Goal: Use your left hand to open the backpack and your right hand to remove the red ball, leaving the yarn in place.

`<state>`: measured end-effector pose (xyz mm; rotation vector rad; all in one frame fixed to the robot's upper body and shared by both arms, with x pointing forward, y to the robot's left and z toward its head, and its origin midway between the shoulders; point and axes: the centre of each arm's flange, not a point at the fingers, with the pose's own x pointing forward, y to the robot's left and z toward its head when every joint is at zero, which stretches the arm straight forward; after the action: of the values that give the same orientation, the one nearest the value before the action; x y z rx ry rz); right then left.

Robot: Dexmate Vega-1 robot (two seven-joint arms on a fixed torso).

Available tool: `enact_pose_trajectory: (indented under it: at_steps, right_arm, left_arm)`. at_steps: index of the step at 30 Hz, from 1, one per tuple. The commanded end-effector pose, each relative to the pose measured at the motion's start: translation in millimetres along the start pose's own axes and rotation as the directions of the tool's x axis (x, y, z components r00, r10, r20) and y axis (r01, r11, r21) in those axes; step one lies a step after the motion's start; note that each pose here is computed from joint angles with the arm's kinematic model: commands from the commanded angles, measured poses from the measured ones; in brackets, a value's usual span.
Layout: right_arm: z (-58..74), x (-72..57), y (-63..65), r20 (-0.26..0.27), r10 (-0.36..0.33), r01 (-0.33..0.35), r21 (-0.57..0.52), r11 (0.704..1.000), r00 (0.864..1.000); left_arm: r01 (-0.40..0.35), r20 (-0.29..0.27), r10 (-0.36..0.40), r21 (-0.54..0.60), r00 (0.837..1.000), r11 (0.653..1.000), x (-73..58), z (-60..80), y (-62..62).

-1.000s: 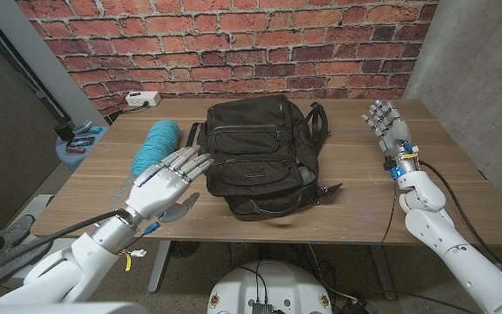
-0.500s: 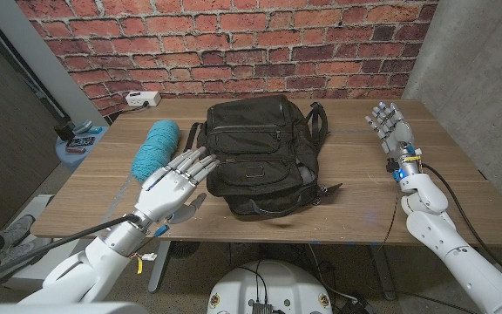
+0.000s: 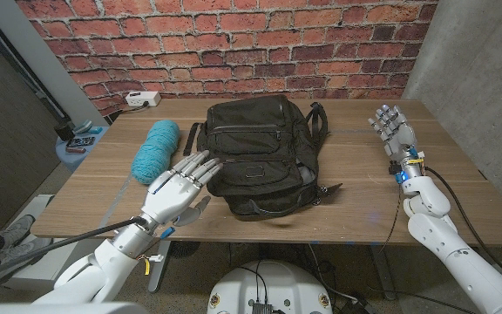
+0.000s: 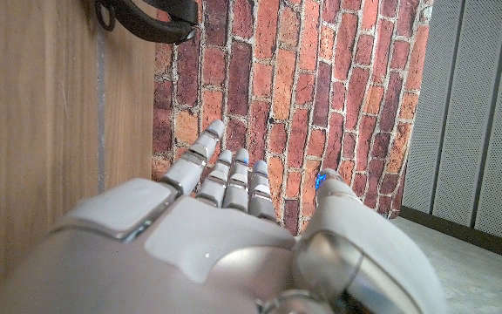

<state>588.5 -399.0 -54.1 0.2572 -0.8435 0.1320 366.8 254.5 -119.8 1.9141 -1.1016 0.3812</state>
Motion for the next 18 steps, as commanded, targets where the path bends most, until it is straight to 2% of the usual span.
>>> enact_pose_trajectory:
  at_steps: [1, 18]
  right_arm:
    - [-4.9, -2.3, -3.6, 0.001, -0.002, 0.002, 0.015, 1.0, 1.0]
    - [-5.3, -2.8, -5.2, -0.001, 0.004, -0.004, 0.012, 1.0, 1.0]
  left_arm:
    - [-0.012, -0.035, 0.011, -0.009, 0.999, 1.0, -1.3, 3.4, -9.0]
    - [-0.08, -0.046, 0.079, -0.024, 0.996, 0.996, 5.8, 8.5, -21.8]
